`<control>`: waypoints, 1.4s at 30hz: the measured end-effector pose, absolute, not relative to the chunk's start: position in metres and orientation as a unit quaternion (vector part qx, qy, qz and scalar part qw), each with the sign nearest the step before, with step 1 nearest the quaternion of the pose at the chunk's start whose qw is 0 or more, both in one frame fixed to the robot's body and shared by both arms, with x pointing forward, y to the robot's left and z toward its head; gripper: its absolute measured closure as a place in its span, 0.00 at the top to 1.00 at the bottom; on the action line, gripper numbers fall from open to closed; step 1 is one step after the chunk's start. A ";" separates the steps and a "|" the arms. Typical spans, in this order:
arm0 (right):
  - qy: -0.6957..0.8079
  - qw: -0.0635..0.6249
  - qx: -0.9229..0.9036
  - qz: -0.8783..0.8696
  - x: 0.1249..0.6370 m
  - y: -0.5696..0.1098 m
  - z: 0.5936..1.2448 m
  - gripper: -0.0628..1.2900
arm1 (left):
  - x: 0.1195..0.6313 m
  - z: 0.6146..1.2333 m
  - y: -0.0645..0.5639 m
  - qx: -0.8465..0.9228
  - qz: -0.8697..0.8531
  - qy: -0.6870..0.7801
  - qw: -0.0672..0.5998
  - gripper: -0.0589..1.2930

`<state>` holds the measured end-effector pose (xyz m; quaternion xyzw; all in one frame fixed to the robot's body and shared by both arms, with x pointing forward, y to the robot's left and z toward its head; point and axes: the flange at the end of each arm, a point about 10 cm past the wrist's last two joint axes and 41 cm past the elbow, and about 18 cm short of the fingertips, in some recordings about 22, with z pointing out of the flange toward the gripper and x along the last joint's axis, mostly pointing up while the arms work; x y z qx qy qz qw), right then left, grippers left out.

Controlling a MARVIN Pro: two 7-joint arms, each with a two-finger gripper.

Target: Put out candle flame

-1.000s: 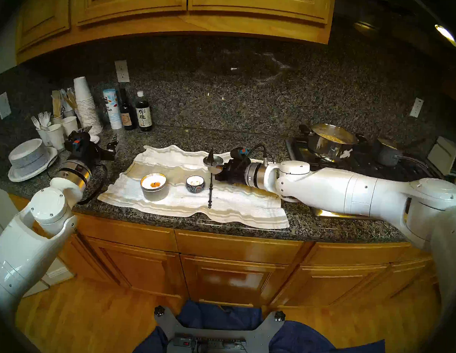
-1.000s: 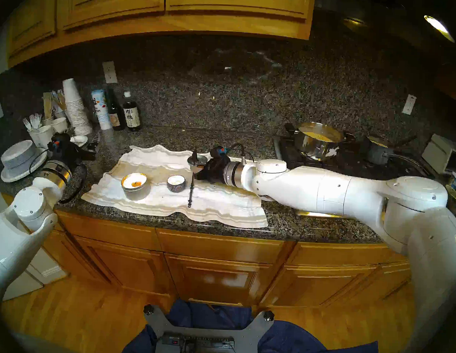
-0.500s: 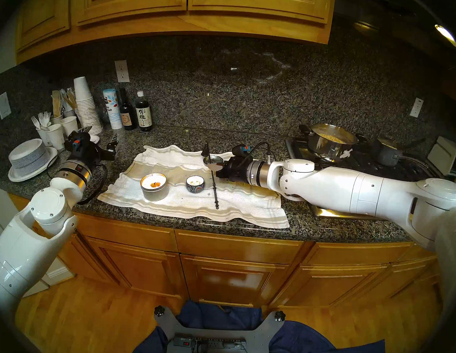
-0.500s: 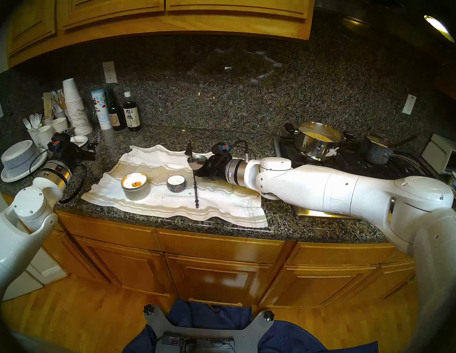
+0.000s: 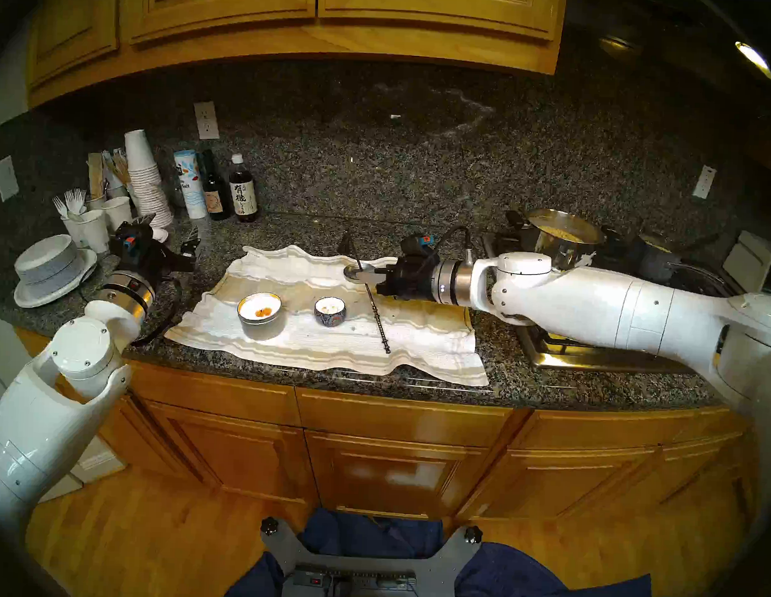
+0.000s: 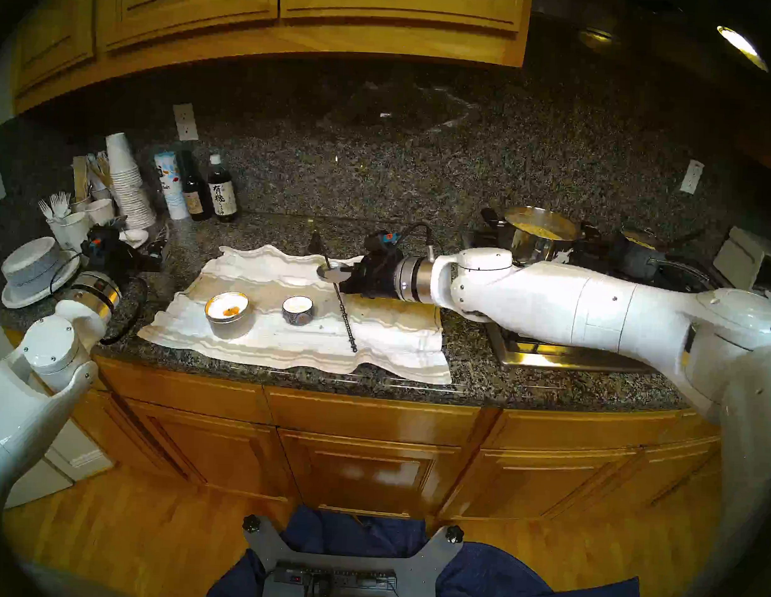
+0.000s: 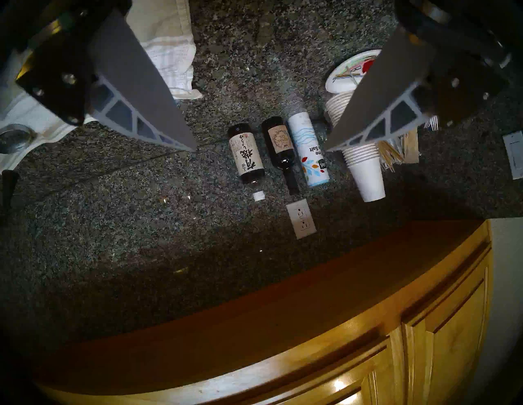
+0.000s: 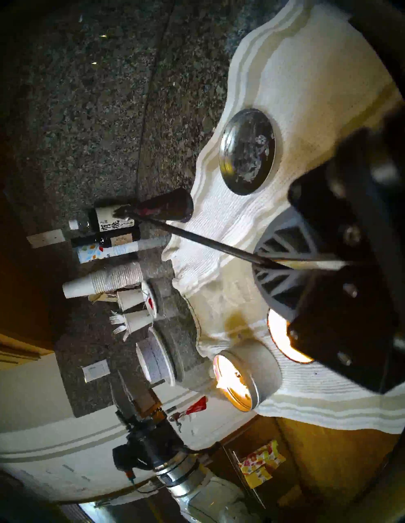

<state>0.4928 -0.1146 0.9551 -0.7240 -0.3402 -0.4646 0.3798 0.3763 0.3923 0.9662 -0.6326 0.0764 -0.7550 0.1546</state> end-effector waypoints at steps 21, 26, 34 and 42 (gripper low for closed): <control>-0.392 0.390 -0.724 -0.413 0.489 -0.147 1.010 0.02 | 0.376 0.966 0.392 -0.633 -0.755 0.076 0.155 0.96; -0.399 0.388 -0.730 -0.398 0.490 -0.153 1.012 0.02 | 0.376 0.966 0.392 -0.633 -0.755 0.076 0.155 0.96; -0.416 0.389 -0.735 -0.367 0.488 -0.158 1.010 0.02 | 0.376 0.966 0.392 -0.632 -0.755 0.076 0.155 0.96; -0.443 0.398 -0.728 -0.338 0.479 -0.147 1.007 0.02 | 0.376 0.967 0.392 -0.632 -0.755 0.077 0.155 0.96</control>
